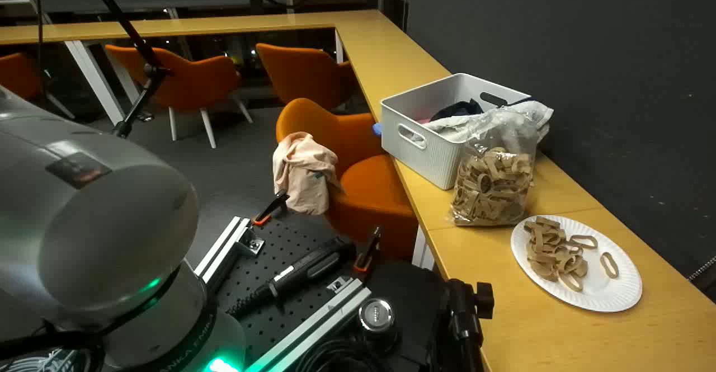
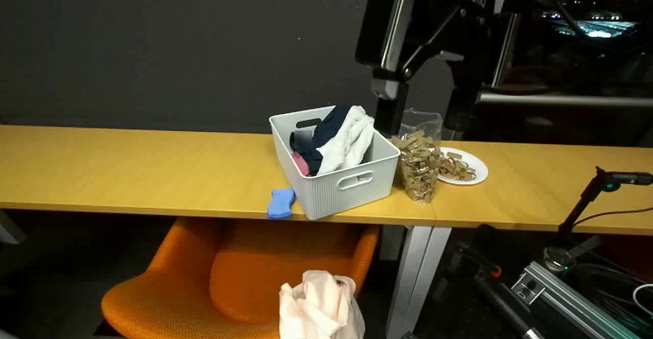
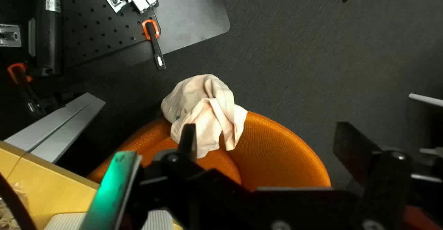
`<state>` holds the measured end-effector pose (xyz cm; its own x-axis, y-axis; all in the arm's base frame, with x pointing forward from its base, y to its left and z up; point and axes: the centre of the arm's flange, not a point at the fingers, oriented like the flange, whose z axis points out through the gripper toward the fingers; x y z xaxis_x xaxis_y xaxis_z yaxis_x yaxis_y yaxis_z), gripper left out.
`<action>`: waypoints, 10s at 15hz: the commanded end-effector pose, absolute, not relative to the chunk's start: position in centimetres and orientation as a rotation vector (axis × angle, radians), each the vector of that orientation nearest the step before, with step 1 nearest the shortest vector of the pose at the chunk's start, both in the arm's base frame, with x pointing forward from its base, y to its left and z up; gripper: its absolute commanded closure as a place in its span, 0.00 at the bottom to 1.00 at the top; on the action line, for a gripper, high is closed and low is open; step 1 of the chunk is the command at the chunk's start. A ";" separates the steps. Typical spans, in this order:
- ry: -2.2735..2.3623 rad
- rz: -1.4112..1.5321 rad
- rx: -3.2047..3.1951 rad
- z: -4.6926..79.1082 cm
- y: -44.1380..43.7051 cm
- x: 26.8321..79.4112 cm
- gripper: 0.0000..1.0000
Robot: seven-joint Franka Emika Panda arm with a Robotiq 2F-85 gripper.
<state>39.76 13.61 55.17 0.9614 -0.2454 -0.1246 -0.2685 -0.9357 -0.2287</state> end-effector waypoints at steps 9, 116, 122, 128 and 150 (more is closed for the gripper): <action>0.381 0.135 -2.867 55.2 13.6 39.8 0.00; 2.189 -0.361 -2.450 11.5 -41.9 48.5 0.26; 2.188 -0.378 -2.437 12.7 -41.8 48.4 0.71; 2.194 -0.374 -2.421 15.9 -41.5 48.1 1.00; 1.705 -0.535 -2.549 43.6 -29.2 51.1 0.98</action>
<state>52.11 -32.29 42.78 0.2772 -0.9088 0.3118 -0.9156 -0.3482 -0.2009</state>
